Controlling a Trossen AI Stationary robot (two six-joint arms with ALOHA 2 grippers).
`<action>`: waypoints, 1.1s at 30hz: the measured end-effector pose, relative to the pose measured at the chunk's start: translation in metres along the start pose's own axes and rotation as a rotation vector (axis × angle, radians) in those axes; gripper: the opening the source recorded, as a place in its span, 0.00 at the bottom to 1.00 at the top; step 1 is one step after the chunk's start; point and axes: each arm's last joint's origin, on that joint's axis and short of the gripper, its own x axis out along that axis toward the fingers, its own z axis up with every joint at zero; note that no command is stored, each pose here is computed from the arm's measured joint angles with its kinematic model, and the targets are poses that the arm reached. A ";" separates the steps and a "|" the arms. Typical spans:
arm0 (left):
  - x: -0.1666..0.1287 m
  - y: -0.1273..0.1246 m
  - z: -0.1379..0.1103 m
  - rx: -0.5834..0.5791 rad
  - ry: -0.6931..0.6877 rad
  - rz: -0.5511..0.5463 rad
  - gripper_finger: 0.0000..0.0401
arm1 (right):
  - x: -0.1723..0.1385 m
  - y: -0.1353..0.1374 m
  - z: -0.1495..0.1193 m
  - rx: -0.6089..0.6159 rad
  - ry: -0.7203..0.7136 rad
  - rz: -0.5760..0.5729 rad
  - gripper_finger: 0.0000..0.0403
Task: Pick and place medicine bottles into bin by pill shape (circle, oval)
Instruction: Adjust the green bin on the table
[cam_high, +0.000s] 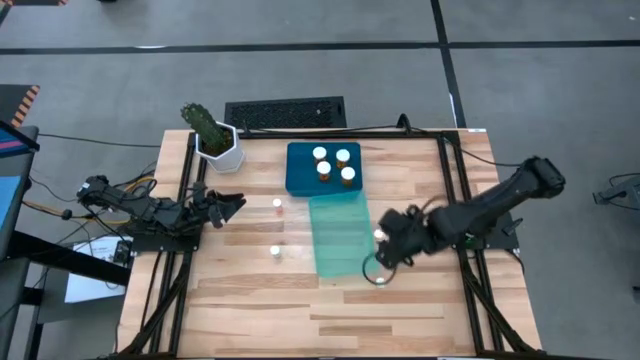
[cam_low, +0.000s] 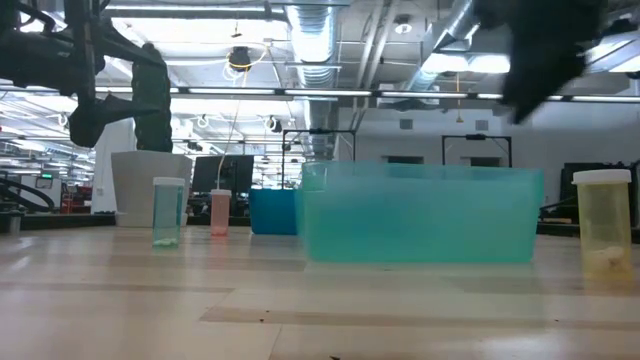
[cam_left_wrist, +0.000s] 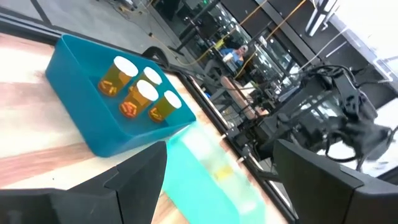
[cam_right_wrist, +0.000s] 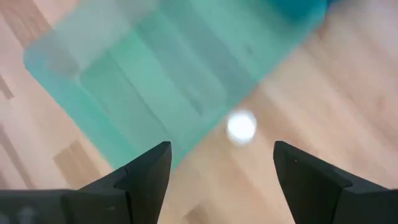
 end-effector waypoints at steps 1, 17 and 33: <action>0.000 0.000 0.000 0.001 0.002 0.000 0.72 | -0.001 0.003 -0.008 0.018 0.016 -0.017 0.72; 0.000 0.000 -0.001 0.004 0.020 -0.009 0.72 | 0.049 0.034 -0.036 0.016 0.143 -0.143 0.72; 0.000 0.000 -0.002 0.010 0.060 -0.033 0.72 | 0.043 0.034 -0.005 0.048 0.045 0.032 0.72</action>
